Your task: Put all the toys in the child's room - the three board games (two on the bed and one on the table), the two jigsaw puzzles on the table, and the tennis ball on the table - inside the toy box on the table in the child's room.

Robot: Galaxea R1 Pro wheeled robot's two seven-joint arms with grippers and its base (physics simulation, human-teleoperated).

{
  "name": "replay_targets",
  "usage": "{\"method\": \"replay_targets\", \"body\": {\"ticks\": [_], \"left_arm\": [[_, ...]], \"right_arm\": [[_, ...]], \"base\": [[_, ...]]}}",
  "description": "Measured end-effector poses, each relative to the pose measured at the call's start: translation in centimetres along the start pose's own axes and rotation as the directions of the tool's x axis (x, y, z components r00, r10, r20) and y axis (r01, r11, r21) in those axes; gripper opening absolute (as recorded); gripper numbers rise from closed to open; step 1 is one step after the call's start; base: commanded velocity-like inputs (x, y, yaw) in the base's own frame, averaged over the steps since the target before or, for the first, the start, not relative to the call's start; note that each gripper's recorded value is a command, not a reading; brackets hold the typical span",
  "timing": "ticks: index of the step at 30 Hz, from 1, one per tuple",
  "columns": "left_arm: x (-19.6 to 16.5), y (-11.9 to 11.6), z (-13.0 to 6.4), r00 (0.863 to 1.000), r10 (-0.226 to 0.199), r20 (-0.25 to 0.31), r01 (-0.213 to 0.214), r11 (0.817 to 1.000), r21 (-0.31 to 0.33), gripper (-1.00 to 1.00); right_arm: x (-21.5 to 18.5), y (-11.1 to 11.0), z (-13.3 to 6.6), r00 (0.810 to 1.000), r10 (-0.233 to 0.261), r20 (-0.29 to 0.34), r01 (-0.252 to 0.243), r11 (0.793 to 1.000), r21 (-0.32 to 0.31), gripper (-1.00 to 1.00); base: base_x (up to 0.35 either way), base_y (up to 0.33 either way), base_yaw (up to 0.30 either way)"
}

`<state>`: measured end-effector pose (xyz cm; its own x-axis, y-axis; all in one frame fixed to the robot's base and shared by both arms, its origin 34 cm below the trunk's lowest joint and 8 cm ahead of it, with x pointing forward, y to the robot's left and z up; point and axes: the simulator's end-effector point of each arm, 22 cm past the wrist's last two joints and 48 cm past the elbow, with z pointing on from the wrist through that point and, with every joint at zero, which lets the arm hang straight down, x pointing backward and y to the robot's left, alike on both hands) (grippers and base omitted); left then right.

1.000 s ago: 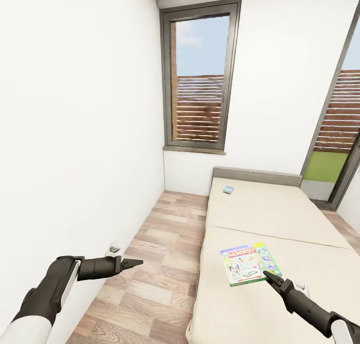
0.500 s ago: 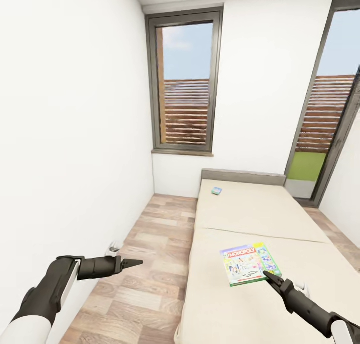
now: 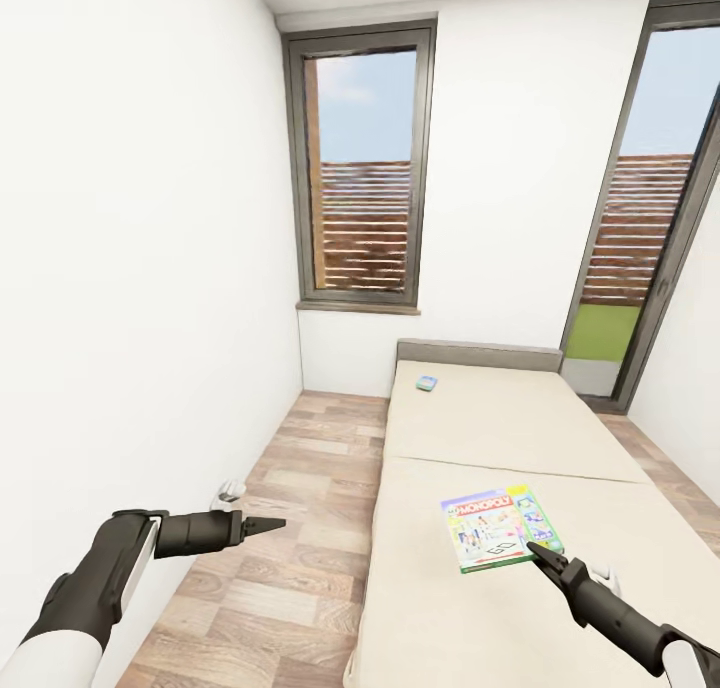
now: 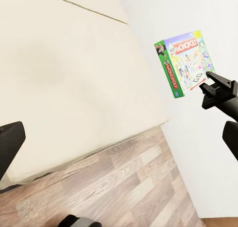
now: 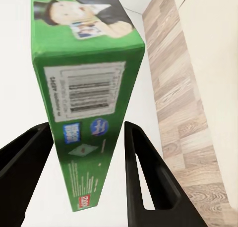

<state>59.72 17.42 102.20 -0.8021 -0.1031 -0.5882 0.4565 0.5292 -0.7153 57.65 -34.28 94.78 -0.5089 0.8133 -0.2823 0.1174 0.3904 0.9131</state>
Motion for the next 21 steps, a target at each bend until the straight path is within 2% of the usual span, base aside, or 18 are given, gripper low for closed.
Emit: {"method": "replay_targets", "body": {"ticks": [9,15,21], "left_arm": [[0.1,0.0,0.0,1.000,-0.002,-0.009,0.002,1.000,-0.003,1.00],[0.7,0.8,0.0,0.999,0.000,-0.041,-0.002,0.999,-0.039,1.00],[1.0,1.1,0.0,0.999,-0.009,-0.051,0.006,0.998,-0.056,1.00]], "right_arm": [[0.0,-0.1,0.0,1.000,-0.002,0.000,0.002,1.000,0.004,-1.00],[-0.1,-0.1,-0.1,1.000,-0.003,0.002,0.003,1.000,0.006,-1.00],[-0.2,0.0,-0.1,1.000,-0.004,0.003,0.004,1.000,0.004,-1.00]], "base": [[0.000,0.000,0.000],[0.000,0.000,-0.006],[0.000,0.000,-0.186]]}}
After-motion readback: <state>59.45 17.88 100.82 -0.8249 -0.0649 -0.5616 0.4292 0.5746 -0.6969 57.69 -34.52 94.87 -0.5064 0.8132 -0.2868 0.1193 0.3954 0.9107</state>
